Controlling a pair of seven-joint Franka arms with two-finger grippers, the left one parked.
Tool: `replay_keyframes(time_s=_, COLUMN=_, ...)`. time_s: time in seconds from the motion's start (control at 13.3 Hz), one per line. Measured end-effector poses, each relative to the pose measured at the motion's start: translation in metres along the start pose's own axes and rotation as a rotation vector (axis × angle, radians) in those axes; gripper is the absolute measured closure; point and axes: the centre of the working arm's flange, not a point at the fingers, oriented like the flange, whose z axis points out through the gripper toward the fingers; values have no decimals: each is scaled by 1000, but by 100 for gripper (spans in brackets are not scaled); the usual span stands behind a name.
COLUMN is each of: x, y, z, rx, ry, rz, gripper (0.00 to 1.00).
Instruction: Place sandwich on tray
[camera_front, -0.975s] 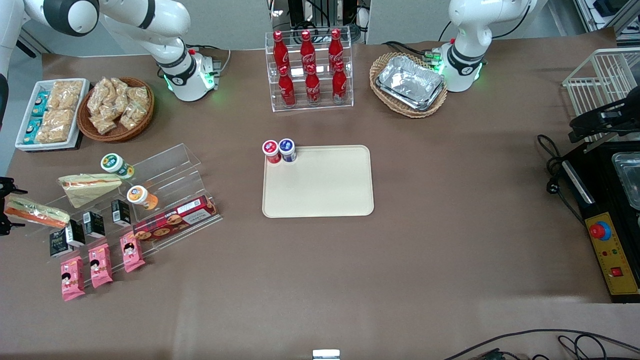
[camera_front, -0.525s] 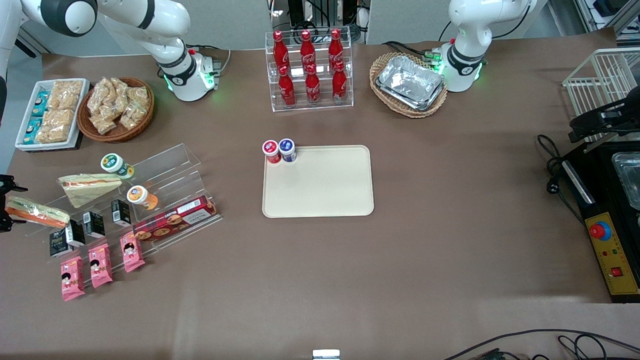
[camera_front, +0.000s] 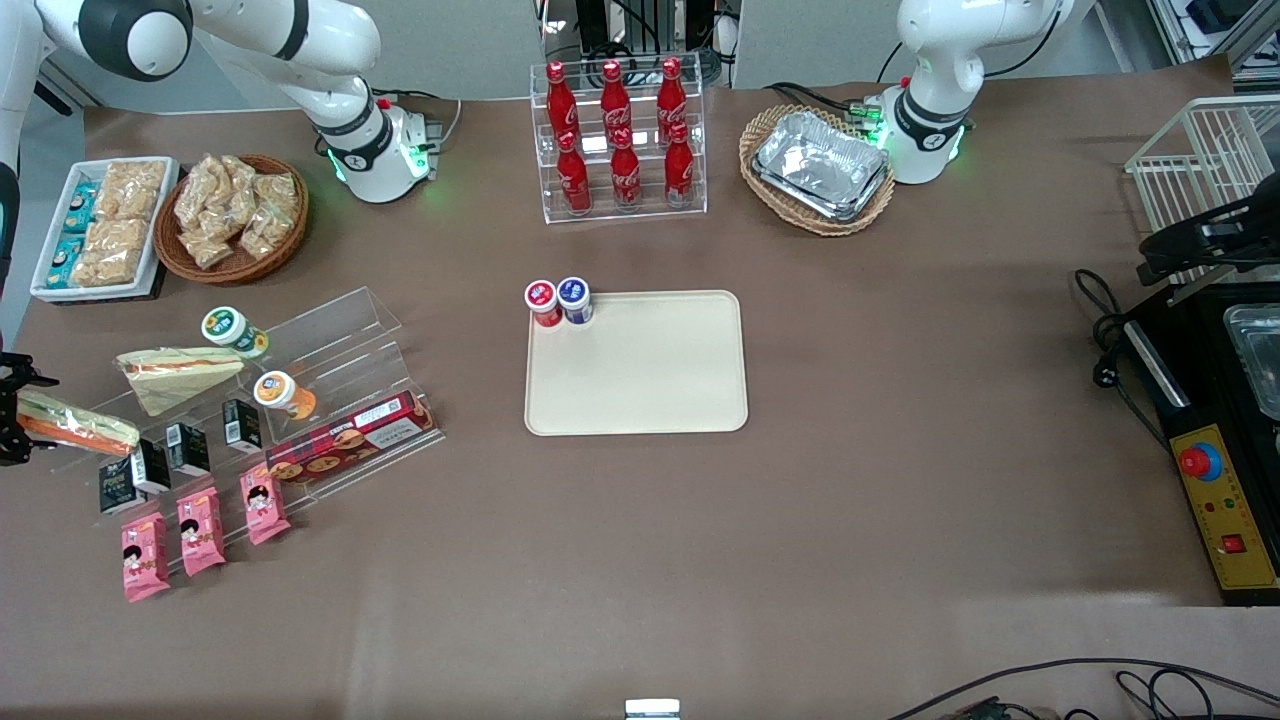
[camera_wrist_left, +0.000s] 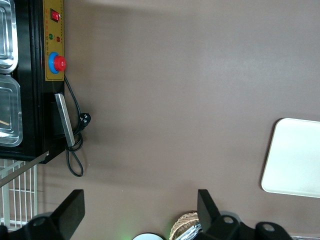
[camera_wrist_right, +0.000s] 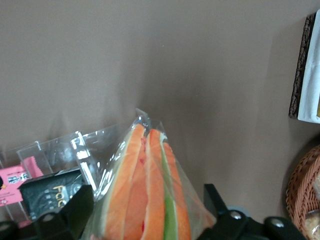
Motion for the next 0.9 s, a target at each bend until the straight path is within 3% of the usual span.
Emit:
replay_keyframes(time_s=0.15, x=1, y=1, z=0, rx=3, ry=1, rz=-37, gripper=7)
replay_keyframes(time_s=0.22, x=0, y=-1, z=0, rx=9, ry=1, rz=-47, gripper=19)
replay_keyframes(time_s=0.38, x=-3, y=-5, z=-2, rx=16, ry=3, rz=-66, gripper=26)
replay_keyframes(time_s=0.53, x=-4, y=-6, z=-5, rx=27, ry=3, rz=-115, gripper=47)
replay_keyframes(time_s=0.9, x=-5, y=-8, z=-28, rx=38, ry=-15, rz=-271, gripper=74)
